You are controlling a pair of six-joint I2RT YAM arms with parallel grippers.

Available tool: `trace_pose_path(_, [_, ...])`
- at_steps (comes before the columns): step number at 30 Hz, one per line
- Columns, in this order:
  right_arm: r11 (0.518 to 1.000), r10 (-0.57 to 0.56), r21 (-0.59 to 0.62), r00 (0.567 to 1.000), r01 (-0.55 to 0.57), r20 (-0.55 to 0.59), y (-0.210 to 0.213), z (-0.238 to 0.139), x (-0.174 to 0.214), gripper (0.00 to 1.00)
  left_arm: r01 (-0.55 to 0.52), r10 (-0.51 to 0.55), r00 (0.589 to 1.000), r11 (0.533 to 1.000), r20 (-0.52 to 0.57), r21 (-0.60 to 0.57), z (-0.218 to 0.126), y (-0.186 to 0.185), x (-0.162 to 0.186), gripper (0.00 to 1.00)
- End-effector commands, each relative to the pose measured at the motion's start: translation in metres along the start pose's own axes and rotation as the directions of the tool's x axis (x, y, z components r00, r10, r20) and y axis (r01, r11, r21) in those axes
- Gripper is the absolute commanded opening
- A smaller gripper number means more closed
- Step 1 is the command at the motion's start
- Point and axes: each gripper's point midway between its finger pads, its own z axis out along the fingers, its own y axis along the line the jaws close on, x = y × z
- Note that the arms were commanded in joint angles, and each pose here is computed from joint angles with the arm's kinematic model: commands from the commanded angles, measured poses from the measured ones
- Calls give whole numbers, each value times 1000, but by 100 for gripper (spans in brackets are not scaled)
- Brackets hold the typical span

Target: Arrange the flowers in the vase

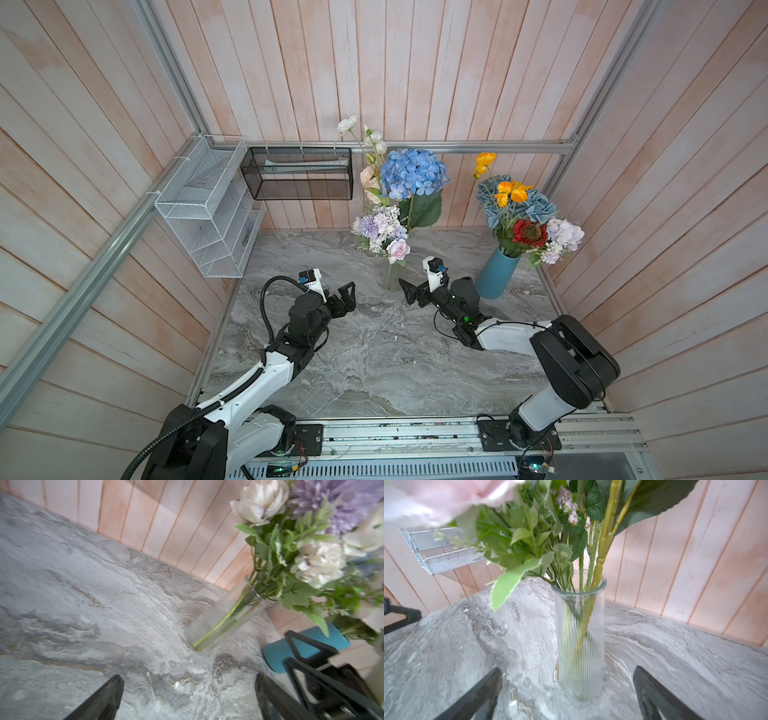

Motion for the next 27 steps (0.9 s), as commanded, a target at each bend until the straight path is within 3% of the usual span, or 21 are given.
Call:
trace_pose_path(1, [988,15,153,993,3,-115,-28,-29,21,98,-99,107,993,984,48,-146,-5,30,-20,100])
trace_pose_path(6, [929,-4,366,989,58,-146,-75,-83,20,98,-176,219,970,933,106,-313,-10,70,-35,100])
trace_pose_path(12, [762,-20,644,997,66,-78,-149,-148,24,98,-222,321,937,850,136,-478,-16,113,-42,100])
trace_pose_path(16, [680,7,731,996,57,-84,-185,-167,46,98,-260,376,918,810,126,-526,-14,125,-44,100])
trace_pose_path(19, [712,7,700,997,53,-83,-193,-158,60,98,-277,398,910,788,112,-550,-10,137,-35,100])
trace_pose_path(22, [743,-69,662,995,102,-76,-194,-144,52,98,-336,462,879,773,116,-538,-6,137,-32,100])
trace_pose_path(24, [738,-95,662,991,134,-95,-204,-139,53,98,-355,490,859,779,149,-517,-4,136,-34,100])
trace_pose_path(27, [750,-15,659,997,60,-74,-222,-139,62,98,-376,509,843,788,174,-487,1,138,-37,100])
